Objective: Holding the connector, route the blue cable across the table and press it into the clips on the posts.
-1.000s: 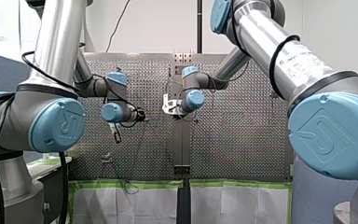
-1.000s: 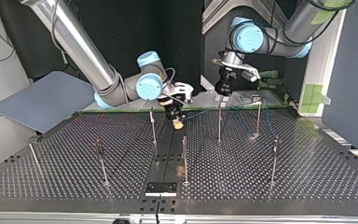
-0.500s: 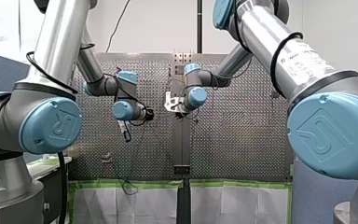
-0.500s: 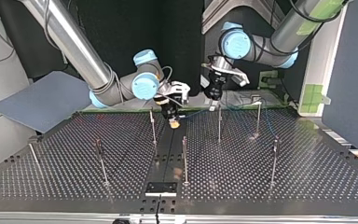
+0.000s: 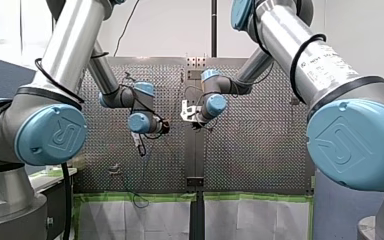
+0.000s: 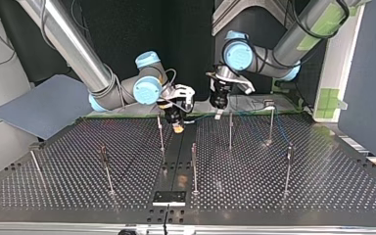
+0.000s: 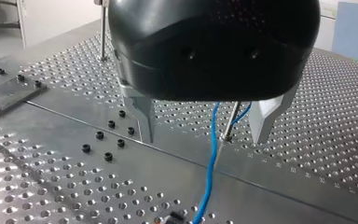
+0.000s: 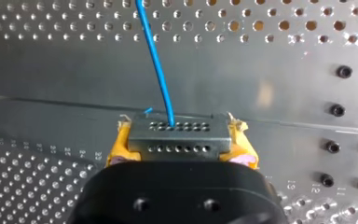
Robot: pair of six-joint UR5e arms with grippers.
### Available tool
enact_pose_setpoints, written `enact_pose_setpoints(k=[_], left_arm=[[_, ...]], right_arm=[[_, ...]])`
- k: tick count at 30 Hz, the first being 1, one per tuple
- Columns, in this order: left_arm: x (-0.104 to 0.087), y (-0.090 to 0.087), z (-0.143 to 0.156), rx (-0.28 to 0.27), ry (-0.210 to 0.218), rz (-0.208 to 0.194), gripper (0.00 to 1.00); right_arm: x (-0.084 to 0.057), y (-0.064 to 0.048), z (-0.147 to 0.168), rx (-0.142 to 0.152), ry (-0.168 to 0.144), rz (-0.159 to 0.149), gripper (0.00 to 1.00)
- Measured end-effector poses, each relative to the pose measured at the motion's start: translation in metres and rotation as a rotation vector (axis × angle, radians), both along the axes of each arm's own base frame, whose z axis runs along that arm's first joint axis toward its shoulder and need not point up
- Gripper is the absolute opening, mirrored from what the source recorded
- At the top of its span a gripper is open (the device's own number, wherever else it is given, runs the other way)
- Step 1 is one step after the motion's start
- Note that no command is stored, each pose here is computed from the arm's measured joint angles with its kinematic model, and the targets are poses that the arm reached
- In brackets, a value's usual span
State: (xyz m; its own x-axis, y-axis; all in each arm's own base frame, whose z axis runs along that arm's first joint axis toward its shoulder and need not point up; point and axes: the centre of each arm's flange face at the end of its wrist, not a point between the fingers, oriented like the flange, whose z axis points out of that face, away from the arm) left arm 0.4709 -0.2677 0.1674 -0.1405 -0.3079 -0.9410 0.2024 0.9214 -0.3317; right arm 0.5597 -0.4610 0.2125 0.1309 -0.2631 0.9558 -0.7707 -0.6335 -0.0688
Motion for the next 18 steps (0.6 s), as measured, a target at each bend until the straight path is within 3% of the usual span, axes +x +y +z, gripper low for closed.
enact_pose_setpoints(k=[9, 18], left_arm=[[0.014, -0.032, -0.007, 0.000, 0.013, -0.013, 1.00], [0.039, -0.038, 0.017, -0.018, -0.023, 0.016, 1.00]], right_arm=[[0.003, 0.003, 0.000, 0.002, -0.004, 0.026, 0.00], [0.004, 0.004, 0.001, 0.002, -0.007, 0.039, 0.00]])
